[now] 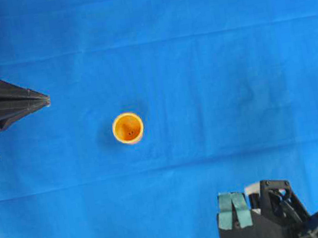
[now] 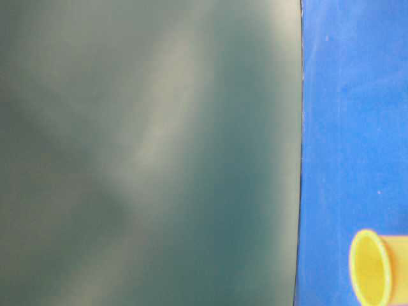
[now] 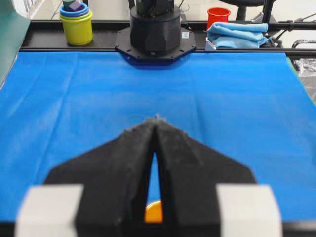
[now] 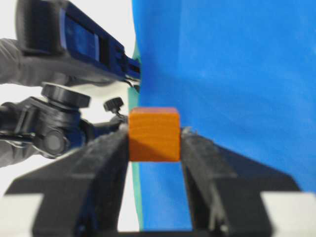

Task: Move the block forward with right arm.

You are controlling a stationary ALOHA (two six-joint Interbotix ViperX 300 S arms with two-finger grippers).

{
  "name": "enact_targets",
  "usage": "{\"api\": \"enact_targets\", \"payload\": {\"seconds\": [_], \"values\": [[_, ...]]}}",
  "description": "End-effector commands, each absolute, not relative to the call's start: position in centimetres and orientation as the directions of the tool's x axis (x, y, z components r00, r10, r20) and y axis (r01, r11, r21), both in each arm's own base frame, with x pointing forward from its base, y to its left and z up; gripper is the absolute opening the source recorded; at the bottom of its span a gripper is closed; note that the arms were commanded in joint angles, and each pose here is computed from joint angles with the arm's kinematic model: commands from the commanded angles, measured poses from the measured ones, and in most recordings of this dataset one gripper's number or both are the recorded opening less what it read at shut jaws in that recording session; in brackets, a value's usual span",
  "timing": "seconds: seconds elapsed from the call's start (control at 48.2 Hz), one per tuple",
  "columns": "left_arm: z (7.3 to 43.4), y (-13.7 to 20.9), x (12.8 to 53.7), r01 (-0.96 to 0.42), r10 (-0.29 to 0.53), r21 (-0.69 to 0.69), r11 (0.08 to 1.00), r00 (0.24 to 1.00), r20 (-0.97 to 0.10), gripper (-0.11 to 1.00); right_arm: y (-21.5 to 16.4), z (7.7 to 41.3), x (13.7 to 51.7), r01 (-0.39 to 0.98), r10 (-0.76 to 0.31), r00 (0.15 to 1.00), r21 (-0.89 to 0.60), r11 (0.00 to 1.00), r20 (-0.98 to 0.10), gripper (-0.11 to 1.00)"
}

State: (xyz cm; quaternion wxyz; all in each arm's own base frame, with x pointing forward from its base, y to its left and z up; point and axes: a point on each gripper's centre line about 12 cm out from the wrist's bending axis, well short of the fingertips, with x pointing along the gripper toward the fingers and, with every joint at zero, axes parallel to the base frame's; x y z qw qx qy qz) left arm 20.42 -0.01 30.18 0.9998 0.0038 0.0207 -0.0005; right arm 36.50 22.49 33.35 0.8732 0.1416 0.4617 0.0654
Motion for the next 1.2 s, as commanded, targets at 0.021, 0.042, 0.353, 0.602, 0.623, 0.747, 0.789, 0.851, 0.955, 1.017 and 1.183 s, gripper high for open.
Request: {"api": "enact_targets", "payload": {"seconds": [0.021, 0.042, 0.353, 0.602, 0.623, 0.747, 0.789, 0.851, 0.955, 1.017, 1.183], "values": [[31.4, 0.0, 20.7, 0.0, 0.0, 0.009, 1.0, 1.0, -0.015, 0.02, 22.6, 35.7, 36.5, 0.001, 0.271, 0.605, 0.341, 0.94, -0.749, 0.4], [31.4, 0.0, 20.7, 0.0, 0.0, 0.009, 1.0, 1.0, -0.014, 0.02, 22.6, 36.0, 36.5, 0.001, 0.272, 0.609, 0.343, 0.939, -0.746, 0.4], [31.4, 0.0, 20.7, 0.0, 0.0, 0.009, 1.0, 1.0, -0.014, 0.02, 22.6, 36.8, 36.4, 0.004, 0.271, 0.609, 0.345, 0.939, -0.746, 0.4], [31.4, 0.1, 20.7, -0.002, 0.002, 0.009, 1.0, 1.0, -0.015, 0.02, 22.4, 36.7, 36.3, 0.011, 0.26, 0.598, 0.332, 0.943, -0.758, 0.4], [31.4, 0.1, 20.7, -0.002, 0.002, 0.009, 1.0, 1.0, -0.014, 0.02, 22.5, 36.7, 36.3, 0.01, 0.259, 0.597, 0.33, 0.944, -0.759, 0.4], [31.4, 0.0, 20.7, 0.0, 0.0, 0.008, 1.0, 1.0, -0.015, 0.02, 22.5, 36.7, 36.3, 0.012, 0.263, 0.597, 0.337, 0.942, -0.758, 0.4], [31.4, 0.0, 20.7, 0.0, 0.0, 0.008, 1.0, 1.0, -0.015, 0.02, 22.5, 36.7, 36.3, 0.012, 0.263, 0.597, 0.337, 0.942, -0.758, 0.4], [31.4, 0.0, 20.7, 0.0, 0.0, 0.008, 1.0, 1.0, -0.014, 0.02, 22.5, 36.7, 36.3, 0.012, 0.264, 0.595, 0.337, 0.941, -0.759, 0.4], [31.4, 0.0, 20.7, 0.0, 0.0, 0.008, 1.0, 1.0, -0.015, 0.02, 22.5, 36.7, 36.3, 0.014, 0.261, 0.594, 0.334, 0.942, -0.761, 0.4], [31.4, 0.1, 20.7, -0.002, 0.002, 0.008, 1.0, 1.0, -0.014, 0.02, 22.5, 36.7, 36.2, 0.014, 0.262, 0.594, 0.335, 0.942, -0.761, 0.4], [31.4, 0.0, 20.7, 0.0, 0.0, 0.009, 1.0, 1.0, -0.015, 0.02, 22.5, 36.7, 36.3, 0.014, 0.261, 0.594, 0.334, 0.942, -0.761, 0.4]]}}
